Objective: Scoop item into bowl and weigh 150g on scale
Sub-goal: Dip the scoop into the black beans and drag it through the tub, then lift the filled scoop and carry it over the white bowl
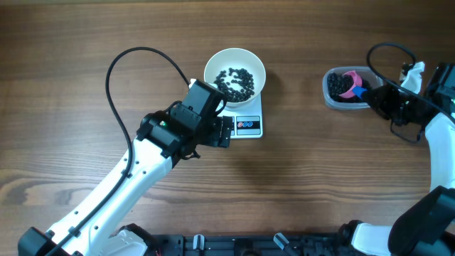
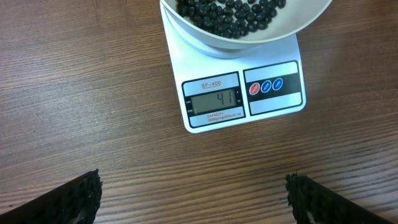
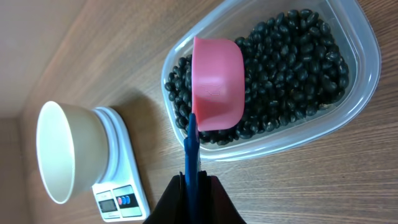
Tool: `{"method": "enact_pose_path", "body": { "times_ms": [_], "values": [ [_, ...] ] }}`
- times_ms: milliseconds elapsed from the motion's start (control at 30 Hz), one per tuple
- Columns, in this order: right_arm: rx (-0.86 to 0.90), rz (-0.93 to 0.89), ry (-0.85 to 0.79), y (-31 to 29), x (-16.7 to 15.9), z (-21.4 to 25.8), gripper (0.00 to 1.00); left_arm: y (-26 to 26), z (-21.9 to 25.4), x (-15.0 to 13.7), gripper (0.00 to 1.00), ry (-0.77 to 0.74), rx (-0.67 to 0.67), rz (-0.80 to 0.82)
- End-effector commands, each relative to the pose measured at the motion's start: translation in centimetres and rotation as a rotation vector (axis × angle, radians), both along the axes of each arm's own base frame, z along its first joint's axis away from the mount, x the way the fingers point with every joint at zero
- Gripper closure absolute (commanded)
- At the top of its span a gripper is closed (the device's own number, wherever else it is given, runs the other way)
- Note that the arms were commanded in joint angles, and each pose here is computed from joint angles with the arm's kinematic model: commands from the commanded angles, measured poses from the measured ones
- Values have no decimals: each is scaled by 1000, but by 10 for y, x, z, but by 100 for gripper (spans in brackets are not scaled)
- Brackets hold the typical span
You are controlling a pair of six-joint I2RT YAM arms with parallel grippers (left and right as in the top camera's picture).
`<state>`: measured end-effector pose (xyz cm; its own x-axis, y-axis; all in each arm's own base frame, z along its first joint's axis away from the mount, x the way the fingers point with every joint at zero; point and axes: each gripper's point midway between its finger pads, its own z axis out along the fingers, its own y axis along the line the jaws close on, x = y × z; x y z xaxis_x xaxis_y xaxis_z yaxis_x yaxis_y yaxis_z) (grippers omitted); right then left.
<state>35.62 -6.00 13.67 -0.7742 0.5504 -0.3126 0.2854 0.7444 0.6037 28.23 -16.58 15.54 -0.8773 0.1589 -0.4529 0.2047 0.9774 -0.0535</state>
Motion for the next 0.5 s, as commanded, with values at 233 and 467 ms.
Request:
{"method": "enact_pose_path", "body": {
  "times_ms": [233,467],
  "values": [
    [148,-80,-69,-20,-2,22,96,2,-5,0,0,10,9,-8],
    [282,-120,-116,-28,-6,38,96,2,-5,0,0,10,9,-8]
  ]
}}
